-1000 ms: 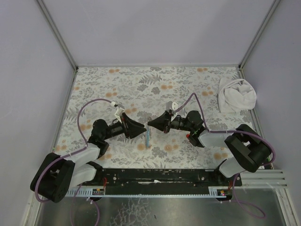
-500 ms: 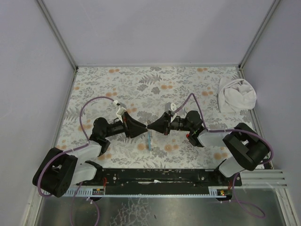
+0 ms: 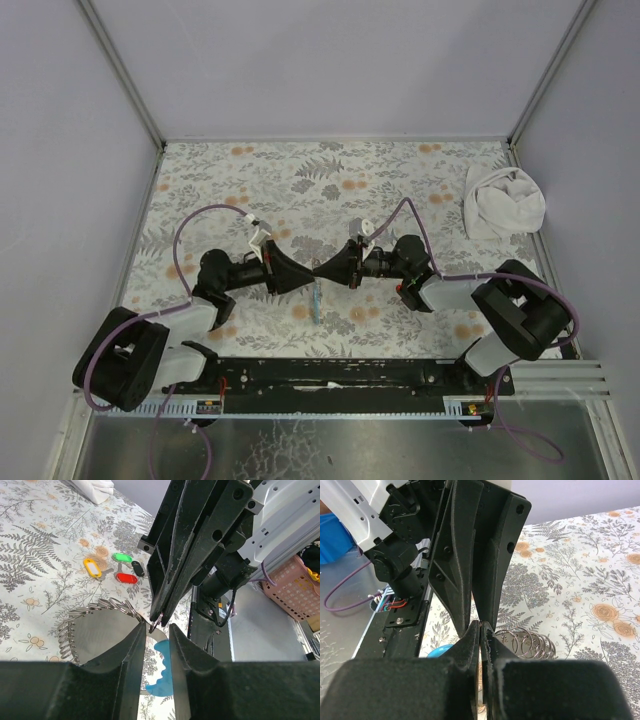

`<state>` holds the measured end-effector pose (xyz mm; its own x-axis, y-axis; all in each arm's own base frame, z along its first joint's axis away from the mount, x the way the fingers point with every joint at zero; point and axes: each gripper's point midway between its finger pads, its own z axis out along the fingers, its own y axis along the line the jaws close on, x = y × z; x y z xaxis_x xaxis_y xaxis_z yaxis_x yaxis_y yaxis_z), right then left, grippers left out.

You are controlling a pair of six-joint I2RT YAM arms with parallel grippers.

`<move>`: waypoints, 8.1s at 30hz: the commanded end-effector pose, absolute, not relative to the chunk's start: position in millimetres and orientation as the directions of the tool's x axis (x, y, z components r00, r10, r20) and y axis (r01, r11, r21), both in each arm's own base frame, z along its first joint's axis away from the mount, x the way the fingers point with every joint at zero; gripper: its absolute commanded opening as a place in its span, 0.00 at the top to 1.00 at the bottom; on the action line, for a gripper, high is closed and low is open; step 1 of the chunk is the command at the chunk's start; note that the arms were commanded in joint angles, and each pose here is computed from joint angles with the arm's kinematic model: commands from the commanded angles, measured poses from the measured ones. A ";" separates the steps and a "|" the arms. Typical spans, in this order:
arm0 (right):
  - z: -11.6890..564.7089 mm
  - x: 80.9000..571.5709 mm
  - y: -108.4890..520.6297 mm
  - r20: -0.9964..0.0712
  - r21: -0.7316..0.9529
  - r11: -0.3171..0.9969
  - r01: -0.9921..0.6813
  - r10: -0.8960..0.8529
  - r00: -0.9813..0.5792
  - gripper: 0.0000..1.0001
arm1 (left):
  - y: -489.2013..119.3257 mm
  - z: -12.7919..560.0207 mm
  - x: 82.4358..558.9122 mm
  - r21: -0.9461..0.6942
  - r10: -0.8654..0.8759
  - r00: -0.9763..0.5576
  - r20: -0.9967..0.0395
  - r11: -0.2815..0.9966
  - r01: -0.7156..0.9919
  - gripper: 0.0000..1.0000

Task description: Put the keys on the keyring

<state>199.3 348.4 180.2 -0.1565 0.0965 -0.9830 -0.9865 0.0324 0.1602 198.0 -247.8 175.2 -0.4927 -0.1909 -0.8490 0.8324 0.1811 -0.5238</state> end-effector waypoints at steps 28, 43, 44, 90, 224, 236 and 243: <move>178.5 208.3 304.5 -0.964 -0.127 0.149 -0.981 -0.253 0.086 0.63 | -261.8 172.1 233.2 -0.299 0.042 -0.393 -0.919 0.575 0.762 1.00; 175.6 208.0 296.3 -0.918 -0.201 0.084 -0.976 -0.363 0.158 0.67 | -283.8 161.0 212.4 -0.163 0.249 -0.358 -0.900 0.570 0.805 1.00; 177.6 207.7 295.6 -0.917 -0.214 0.082 -0.973 -0.360 0.171 0.67 | -284.4 161.4 211.1 -0.162 0.250 -0.355 -0.901 0.565 0.809 1.00; 189.2 199.1 314.2 -0.867 -0.285 -0.224 -0.932 -0.354 0.351 0.85 | -291.0 177.2 188.2 -0.152 0.227 -0.284 -0.931 0.467 0.871 1.00; 190.5 191.7 312.9 -0.962 -0.219 -0.050 -0.974 -0.155 0.224 0.67 | -272.8 197.1 189.6 -0.206 0.034 -0.234 -0.972 0.357 0.911 1.00; 183.6 194.9 310.8 -0.942 -0.214 -0.094 -0.972 -0.243 0.231 0.69 | -287.0 190.1 184.8 -0.190 0.140 -0.256 -0.957 0.363 0.912 1.00; 185.5 188.5 312.5 -0.946 -0.209 -0.129 -0.969 -0.223 0.233 0.72 | -290.3 186.1 183.5 -0.192 0.163 -0.263 -0.951 0.354 0.915 1.00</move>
